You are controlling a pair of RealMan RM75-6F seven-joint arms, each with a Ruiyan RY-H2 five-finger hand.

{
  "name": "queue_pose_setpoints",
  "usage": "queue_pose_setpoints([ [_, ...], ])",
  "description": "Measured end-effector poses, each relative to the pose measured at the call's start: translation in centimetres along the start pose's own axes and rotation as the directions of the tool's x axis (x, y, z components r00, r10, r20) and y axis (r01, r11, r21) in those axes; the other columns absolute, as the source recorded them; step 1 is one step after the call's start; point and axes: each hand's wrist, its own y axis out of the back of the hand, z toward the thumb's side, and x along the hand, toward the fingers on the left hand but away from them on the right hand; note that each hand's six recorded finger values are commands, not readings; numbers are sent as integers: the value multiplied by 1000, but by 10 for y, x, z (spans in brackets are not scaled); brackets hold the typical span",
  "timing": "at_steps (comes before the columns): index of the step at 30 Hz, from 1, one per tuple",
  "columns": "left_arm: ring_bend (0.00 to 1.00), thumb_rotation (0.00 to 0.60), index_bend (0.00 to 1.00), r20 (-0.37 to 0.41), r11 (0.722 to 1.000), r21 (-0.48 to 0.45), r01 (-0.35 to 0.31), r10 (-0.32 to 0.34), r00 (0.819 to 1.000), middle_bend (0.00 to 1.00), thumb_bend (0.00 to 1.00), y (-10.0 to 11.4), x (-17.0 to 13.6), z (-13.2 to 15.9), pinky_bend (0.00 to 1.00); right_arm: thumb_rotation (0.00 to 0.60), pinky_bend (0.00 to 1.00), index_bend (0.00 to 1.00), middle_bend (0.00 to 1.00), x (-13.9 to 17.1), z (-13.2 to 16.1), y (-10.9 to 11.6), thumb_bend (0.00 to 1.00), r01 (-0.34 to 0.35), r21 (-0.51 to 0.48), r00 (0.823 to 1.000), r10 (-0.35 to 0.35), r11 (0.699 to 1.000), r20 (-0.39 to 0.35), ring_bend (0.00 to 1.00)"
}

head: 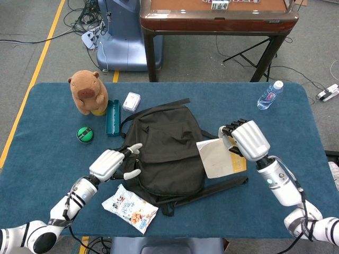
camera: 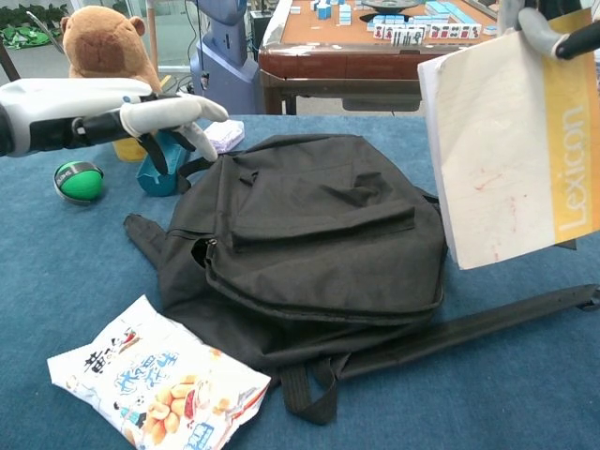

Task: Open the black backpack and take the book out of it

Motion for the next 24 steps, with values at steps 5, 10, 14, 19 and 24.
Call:
queue_pose_setpoints([
  [5, 153, 0, 40, -50, 999, 26, -28, 29, 998, 218, 89, 4, 5, -16, 259, 600, 602, 670, 526, -15, -3, -24, 477, -66, -13, 997, 66, 998, 25, 563],
  [10, 153, 0, 30, -116, 995, 62, -76, 83, 990, 215, 89, 13, 9, -39, 239, 600, 222, 36, 110, -29, -8, -49, 149, -169, -19, 983, 170, 985, 73, 134],
  [14, 153, 0, 26, -161, 991, 84, -101, 113, 980, 212, 89, 18, 4, -55, 231, 600, 51, 0, 0, -39, -11, -55, 18, -208, -17, 971, 209, 978, 119, 1],
  [19, 153, 0, 26, -205, 988, 95, -118, 135, 969, 203, 89, 24, -3, -75, 230, 600, 12, 0, 0, -44, -14, -45, 9, -181, -12, 973, 181, 983, 143, 0],
  [24, 154, 76, 34, -250, 987, 87, -132, 150, 957, 203, 90, 30, -12, -93, 230, 600, 36, 0, 111, -33, -25, -26, 100, -136, 12, 977, 132, 991, 169, 17],
])
